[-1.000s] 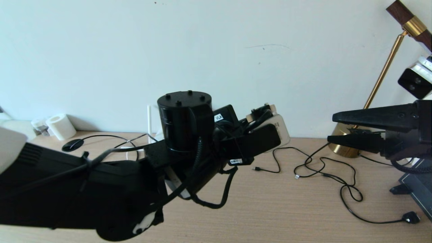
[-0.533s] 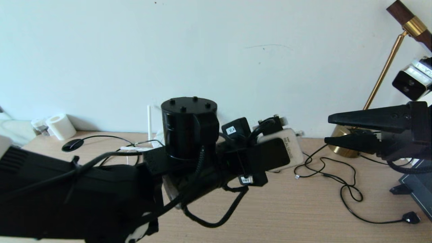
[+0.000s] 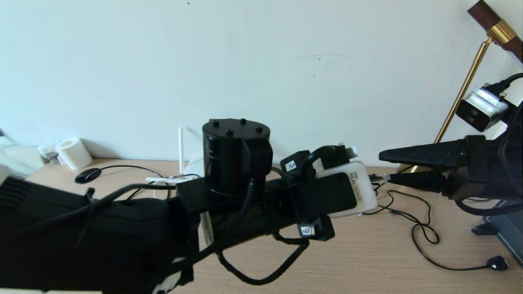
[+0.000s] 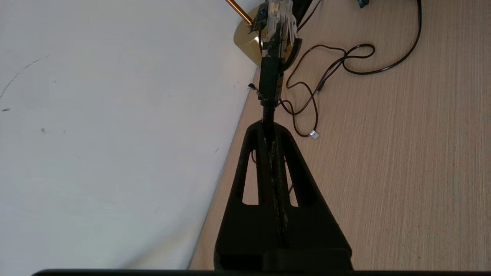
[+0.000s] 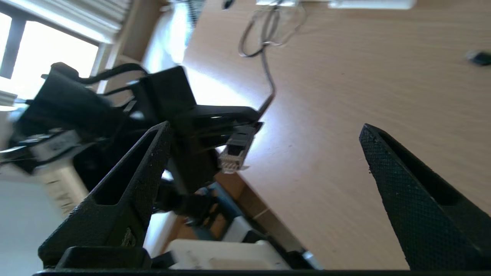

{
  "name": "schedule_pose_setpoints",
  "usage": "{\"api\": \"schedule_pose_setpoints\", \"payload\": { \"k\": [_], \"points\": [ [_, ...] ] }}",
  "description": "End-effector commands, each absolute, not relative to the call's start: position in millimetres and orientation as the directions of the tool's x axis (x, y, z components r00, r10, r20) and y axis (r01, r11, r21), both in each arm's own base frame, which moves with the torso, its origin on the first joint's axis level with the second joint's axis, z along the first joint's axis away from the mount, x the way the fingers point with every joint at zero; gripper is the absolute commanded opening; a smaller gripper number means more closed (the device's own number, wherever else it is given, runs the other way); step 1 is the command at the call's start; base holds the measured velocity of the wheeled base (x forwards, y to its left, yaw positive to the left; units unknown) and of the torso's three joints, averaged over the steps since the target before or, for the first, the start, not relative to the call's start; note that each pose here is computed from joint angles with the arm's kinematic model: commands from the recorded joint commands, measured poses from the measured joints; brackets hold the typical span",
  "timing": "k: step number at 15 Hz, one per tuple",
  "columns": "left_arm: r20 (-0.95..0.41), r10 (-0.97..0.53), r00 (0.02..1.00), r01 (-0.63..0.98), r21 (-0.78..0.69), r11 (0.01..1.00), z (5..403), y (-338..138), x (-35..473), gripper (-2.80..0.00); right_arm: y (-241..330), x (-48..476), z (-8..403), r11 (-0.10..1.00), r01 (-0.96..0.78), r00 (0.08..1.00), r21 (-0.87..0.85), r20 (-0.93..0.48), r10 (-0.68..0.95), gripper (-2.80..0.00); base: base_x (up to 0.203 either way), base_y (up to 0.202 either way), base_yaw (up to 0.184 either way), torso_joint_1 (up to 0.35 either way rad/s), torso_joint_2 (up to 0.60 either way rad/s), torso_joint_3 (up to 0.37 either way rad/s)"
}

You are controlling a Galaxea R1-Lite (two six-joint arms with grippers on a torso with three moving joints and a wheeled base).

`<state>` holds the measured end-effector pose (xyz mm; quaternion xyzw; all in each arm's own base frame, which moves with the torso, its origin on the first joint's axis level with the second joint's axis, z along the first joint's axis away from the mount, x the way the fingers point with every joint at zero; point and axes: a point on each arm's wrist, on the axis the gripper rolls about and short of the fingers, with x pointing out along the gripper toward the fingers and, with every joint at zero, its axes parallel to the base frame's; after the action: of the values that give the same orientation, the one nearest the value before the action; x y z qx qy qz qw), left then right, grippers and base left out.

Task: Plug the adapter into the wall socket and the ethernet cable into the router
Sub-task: Hand it to the other hand

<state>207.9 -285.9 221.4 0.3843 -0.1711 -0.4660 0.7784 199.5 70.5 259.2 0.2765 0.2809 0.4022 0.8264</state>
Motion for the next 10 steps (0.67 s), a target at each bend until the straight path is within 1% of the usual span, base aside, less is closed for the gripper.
{"api": "schedule_pose_setpoints", "payload": {
  "k": [1, 2, 3, 5, 10],
  "points": [
    [-0.136, -0.851, 0.507, 0.611, 0.753, 0.244, 219, -289, 212, -2.80, 80, 201, 254, 0.581, -0.495, 0.558, 0.646, -0.277, 0.782, 0.00, 0.000, 0.000, 0.000, 0.000, 0.00, 0.000],
    [-0.182, -0.843, 0.506, 0.631, 0.745, 0.218, 218, -288, 212, -2.80, 90, 201, 252, 0.630, -0.483, 0.593, 0.608, -0.302, 0.746, 0.00, 0.000, 0.000, 0.000, 0.000, 0.00, 0.000],
    [-0.213, -0.836, 0.506, 0.644, 0.738, 0.202, 216, -287, 213, -2.80, 96, 200, 251, 0.655, -0.480, 0.610, 0.584, -0.314, 0.727, 0.00, 0.000, 0.000, 0.000, 0.000, 0.00, 0.000],
    [-0.252, -0.816, 0.521, 0.656, 0.729, 0.194, 211, -282, 220, -2.80, 95, 197, 253, 0.653, -0.487, 0.612, 0.579, -0.307, 0.729, 0.00, 0.000, 0.000, 0.000, 0.000, 0.00, 0.000],
    [-0.226, -0.797, 0.561, 0.629, 0.742, 0.232, 216, -282, 229, -2.80, 101, 185, 249, 0.634, -0.504, 0.572, 0.587, -0.324, 0.754, 0.00, 0.000, 0.000, 0.000, 0.000, 0.00, 0.000]
  ]
}}
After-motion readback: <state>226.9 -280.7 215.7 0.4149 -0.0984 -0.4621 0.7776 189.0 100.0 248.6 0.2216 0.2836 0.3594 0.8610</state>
